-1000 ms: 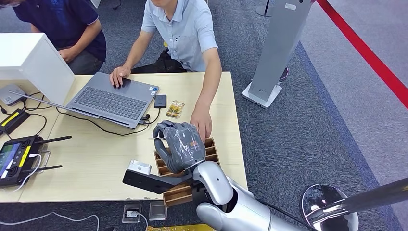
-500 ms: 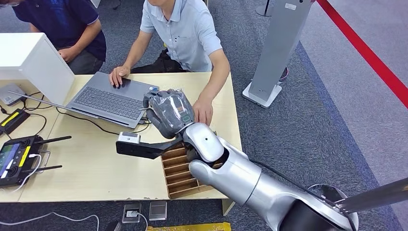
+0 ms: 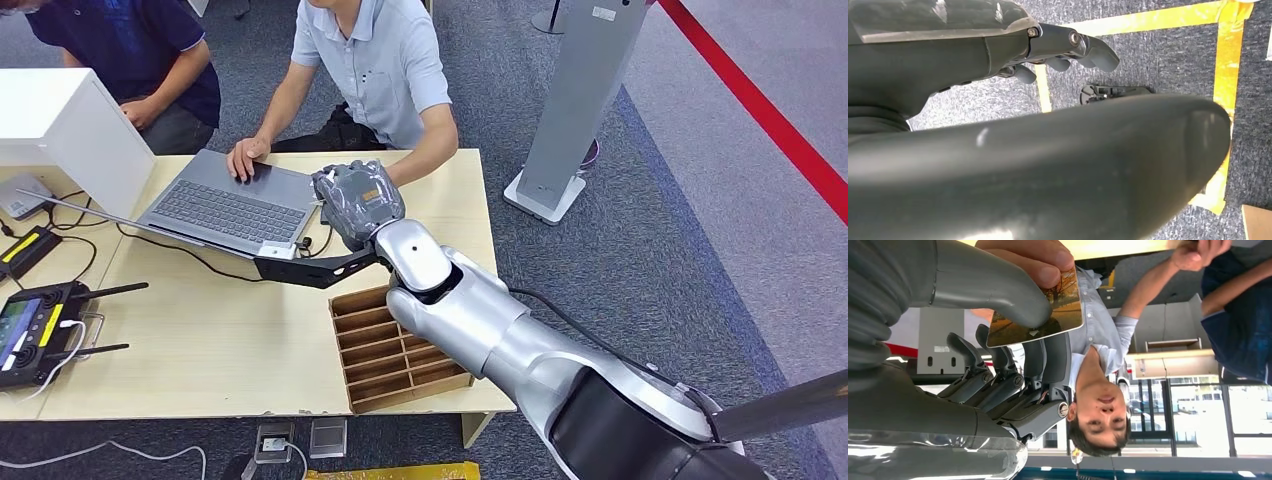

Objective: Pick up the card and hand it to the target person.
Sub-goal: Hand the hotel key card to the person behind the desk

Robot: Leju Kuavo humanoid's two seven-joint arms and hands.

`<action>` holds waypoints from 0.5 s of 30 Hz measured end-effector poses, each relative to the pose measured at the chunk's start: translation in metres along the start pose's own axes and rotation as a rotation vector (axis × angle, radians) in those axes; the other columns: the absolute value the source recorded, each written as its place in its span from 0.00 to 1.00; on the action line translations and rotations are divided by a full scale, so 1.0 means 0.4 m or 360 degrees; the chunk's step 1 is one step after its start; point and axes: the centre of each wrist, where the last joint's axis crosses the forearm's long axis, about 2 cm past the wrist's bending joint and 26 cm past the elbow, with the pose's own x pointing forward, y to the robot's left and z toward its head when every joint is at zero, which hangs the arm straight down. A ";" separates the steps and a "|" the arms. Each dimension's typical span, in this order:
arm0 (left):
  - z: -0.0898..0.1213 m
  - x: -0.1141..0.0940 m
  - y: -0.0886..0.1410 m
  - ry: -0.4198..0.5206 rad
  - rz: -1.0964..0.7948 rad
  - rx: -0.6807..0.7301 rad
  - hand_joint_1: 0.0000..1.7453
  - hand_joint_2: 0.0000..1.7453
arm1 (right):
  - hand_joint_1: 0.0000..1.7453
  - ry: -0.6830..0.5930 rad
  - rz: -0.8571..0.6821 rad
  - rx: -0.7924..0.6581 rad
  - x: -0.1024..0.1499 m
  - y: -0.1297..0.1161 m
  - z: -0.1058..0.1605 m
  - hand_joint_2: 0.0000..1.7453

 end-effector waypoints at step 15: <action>0.000 -0.006 -0.001 -0.0010 -0.0039 0.0007 0.00 0.00 | 0.00 0.0022 0.0068 0.0074 0.008 0.017 -0.012 1.00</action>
